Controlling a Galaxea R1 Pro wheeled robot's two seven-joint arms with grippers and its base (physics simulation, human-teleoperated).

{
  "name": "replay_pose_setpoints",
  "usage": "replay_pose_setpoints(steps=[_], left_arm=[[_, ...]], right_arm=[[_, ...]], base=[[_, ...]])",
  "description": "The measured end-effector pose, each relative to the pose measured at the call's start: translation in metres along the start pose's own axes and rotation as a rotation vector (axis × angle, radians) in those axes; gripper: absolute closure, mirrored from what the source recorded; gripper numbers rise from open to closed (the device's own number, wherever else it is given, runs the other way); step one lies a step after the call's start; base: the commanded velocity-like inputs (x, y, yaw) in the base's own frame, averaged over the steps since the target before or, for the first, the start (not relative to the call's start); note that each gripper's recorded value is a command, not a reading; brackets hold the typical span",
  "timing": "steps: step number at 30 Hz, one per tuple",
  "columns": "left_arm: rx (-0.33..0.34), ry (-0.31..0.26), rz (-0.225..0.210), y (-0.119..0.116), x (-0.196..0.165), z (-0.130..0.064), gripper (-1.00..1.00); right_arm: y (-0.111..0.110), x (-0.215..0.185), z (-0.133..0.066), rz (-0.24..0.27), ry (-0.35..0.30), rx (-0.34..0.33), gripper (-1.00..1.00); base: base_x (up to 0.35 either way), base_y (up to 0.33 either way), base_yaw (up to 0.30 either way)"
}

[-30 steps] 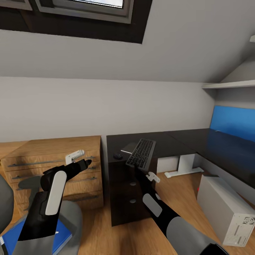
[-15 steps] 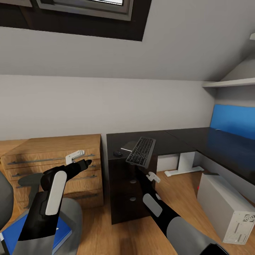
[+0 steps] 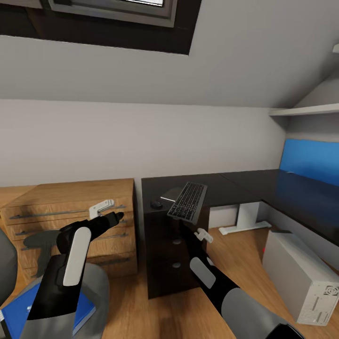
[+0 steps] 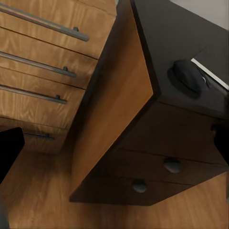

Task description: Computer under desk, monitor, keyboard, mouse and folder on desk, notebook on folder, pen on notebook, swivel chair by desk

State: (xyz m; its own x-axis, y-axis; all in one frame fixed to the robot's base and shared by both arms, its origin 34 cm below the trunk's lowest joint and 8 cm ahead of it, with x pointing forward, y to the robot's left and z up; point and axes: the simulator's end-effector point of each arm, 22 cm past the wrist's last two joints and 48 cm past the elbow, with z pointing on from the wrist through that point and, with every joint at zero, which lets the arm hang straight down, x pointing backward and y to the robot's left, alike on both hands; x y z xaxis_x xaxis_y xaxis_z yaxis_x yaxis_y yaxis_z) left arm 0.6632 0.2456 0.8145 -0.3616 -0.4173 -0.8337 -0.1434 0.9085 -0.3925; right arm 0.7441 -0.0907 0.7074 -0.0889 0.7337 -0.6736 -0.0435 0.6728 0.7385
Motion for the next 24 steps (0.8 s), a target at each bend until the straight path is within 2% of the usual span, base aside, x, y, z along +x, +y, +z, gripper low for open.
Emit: replay_pose_setpoints(steps=[16,24], left_arm=[[0.006,0.002,0.002,-0.0038,0.0014,-0.0001,-1.00],[0.006,0.003,0.003,-0.0041,0.0017,0.0001,-1.00]], right_arm=[[-0.0008,-0.0013,-0.0001,-0.001,-0.006,0.002,-1.00],[-0.0014,-0.0020,0.0001,-0.002,-0.007,0.001,-1.00]], base=[[0.113,0.000,0.000],[0.029,0.000,0.000]])
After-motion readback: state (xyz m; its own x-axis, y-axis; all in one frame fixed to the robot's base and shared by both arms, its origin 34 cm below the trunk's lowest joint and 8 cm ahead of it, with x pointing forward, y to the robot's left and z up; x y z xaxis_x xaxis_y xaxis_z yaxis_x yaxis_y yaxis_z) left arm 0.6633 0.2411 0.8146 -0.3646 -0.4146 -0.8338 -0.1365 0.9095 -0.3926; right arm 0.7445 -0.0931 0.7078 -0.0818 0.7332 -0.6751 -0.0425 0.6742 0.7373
